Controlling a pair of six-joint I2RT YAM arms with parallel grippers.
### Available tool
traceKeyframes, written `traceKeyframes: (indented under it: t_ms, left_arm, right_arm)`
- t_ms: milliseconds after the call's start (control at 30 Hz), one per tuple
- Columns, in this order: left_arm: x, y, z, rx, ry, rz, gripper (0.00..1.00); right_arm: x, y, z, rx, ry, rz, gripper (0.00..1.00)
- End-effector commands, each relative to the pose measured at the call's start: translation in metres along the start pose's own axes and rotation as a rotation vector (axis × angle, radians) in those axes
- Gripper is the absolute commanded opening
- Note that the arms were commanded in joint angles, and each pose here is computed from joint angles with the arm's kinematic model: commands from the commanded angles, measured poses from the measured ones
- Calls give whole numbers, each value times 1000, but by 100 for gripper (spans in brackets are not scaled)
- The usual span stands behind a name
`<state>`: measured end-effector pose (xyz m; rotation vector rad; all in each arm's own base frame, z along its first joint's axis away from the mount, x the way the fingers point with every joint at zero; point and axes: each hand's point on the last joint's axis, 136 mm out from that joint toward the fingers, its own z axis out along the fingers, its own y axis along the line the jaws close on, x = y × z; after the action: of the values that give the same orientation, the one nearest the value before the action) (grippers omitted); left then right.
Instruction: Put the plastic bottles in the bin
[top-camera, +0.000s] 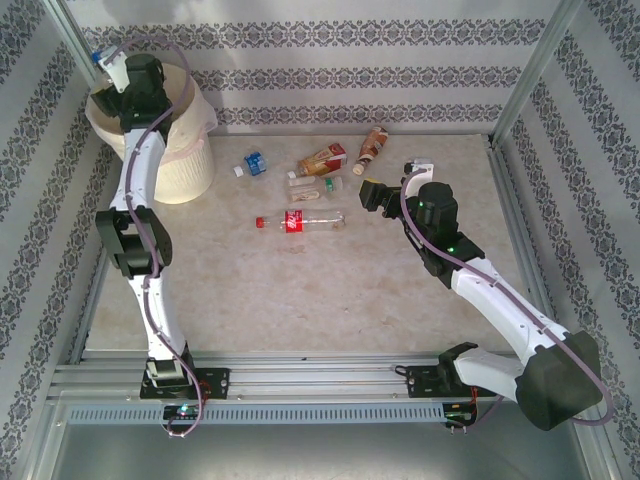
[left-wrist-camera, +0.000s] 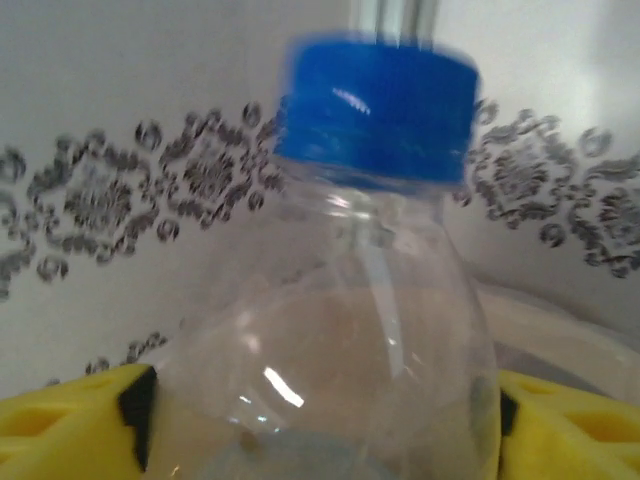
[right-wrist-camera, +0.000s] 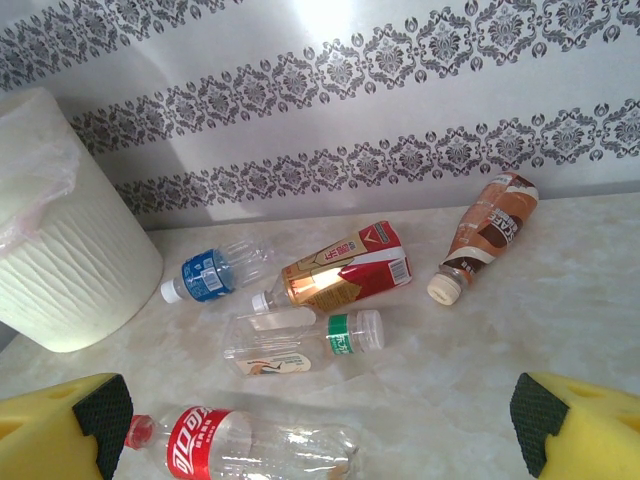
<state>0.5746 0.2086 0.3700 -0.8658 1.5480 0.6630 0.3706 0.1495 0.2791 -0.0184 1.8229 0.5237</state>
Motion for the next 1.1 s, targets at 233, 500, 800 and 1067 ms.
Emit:
traceKeyframes:
  t_ms: [233,500,800,1067]
  left_arm:
    - [-40,13,-30,85,83,-110,100]
    - [-33,-4,-31,191,129,-136,100]
    - [5,-42,-40,412,324,-178,100]
    - [-11,-91,-173,680,375,-104,100]
  right_arm:
    - [-12,3,1,-15,-18,1,98]
    - [-13,7,3,-33,-10,8,98]
    - [-12,3,2,-12,-9,5,98]
    - [2,-6,12,29,32,44,98]
